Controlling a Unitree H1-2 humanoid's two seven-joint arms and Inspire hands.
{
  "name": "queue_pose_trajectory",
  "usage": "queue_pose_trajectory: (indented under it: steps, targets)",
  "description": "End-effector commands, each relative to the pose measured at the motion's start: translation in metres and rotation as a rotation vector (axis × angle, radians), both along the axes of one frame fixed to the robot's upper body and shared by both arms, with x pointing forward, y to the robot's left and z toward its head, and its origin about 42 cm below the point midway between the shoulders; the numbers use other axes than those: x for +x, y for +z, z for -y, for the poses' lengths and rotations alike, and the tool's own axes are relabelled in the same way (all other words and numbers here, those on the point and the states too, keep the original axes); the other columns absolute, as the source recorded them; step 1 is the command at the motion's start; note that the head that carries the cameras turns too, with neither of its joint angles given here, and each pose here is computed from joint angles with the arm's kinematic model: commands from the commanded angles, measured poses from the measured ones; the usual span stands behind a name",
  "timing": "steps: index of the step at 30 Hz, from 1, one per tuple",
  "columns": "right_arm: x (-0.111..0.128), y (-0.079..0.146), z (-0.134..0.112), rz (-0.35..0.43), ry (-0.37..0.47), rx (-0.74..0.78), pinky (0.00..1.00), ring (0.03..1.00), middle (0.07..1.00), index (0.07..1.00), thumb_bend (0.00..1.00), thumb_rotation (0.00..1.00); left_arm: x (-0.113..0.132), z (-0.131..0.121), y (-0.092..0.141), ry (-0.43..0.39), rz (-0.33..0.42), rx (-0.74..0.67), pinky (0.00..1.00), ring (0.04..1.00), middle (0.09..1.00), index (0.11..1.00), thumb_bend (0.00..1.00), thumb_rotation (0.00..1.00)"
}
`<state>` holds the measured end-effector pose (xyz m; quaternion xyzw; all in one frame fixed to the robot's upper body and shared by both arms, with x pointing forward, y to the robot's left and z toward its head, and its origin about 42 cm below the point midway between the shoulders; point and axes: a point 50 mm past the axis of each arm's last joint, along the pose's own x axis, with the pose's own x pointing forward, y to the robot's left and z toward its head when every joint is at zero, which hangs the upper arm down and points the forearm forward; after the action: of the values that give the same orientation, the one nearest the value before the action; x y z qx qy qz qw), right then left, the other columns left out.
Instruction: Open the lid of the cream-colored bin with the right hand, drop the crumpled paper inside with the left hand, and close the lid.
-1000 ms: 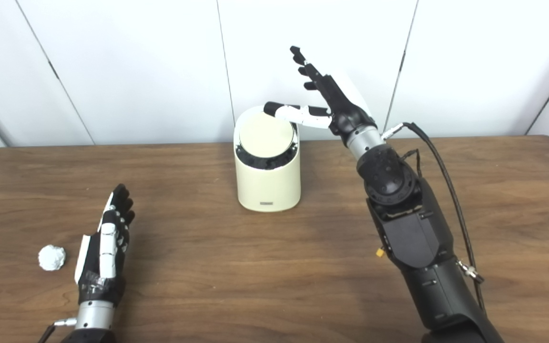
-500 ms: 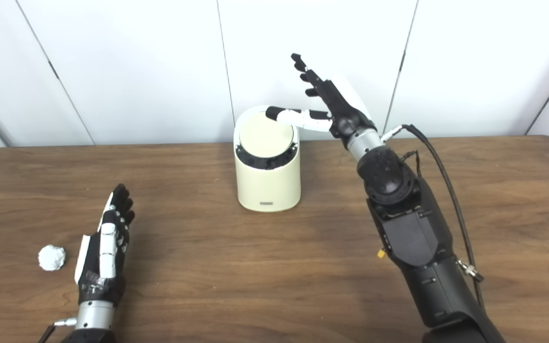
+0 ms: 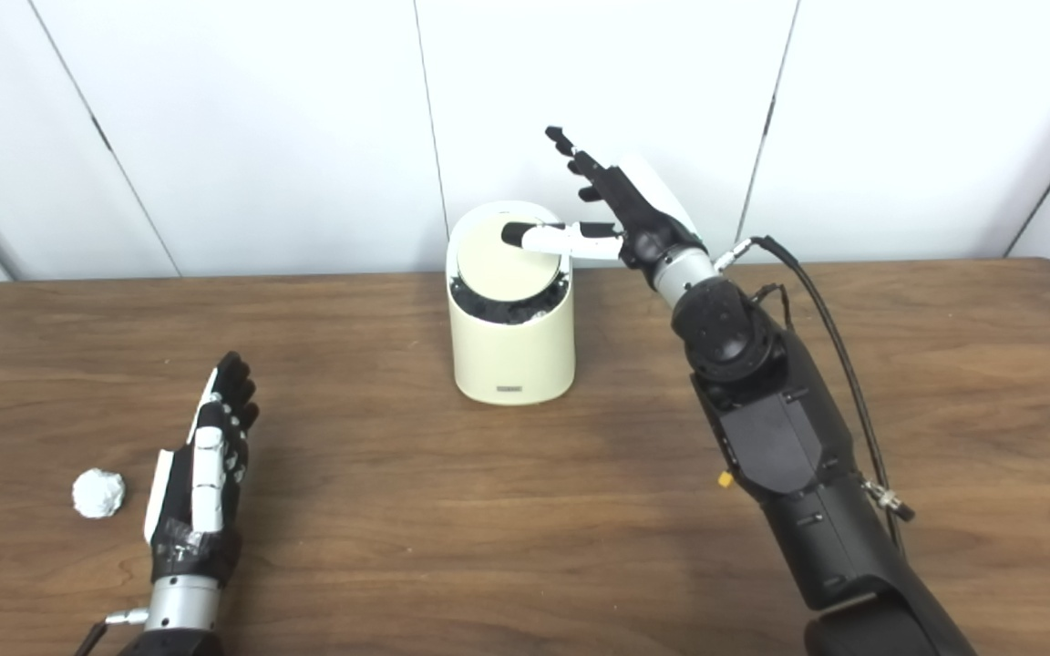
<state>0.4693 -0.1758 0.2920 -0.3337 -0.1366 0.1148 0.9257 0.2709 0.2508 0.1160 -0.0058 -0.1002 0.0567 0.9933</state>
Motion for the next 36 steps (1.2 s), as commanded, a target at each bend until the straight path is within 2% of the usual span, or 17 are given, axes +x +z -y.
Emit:
queue_pose_trajectory:
  steps: [1,16,23,29,36]
  targets:
    - [0.006,0.032,-0.008,0.095,0.021,-0.026,0.87,0.945,0.961,0.948,0.74,0.55,-0.009,0.008,-0.015,-0.005,-0.049,-0.030,1.00,1.000,0.998,1.000,0.54,0.99]
    - [0.016,0.032,-0.021,0.116,0.017,-0.147,0.85,0.922,0.945,0.940,0.76,0.50,-0.009,0.011,-0.014,-0.012,-0.045,-0.030,1.00,1.000,0.997,1.000,0.55,0.99]
    - [0.017,0.028,-0.022,0.120,0.023,-0.195,0.85,0.918,0.934,0.932,0.81,0.52,-0.009,0.013,-0.015,-0.015,-0.055,-0.021,1.00,1.000,1.000,1.000,0.56,0.99]
    - [0.018,0.024,-0.021,0.118,0.020,-0.204,0.85,0.913,0.928,0.931,0.78,0.51,-0.009,0.013,-0.014,-0.011,-0.049,-0.025,1.00,1.000,0.996,1.000,0.56,0.99]
    - [0.019,0.020,-0.019,0.110,0.016,-0.218,0.84,0.912,0.928,0.930,0.75,0.44,-0.009,0.014,-0.014,-0.013,-0.046,-0.030,1.00,1.000,0.996,1.000,0.56,0.98]
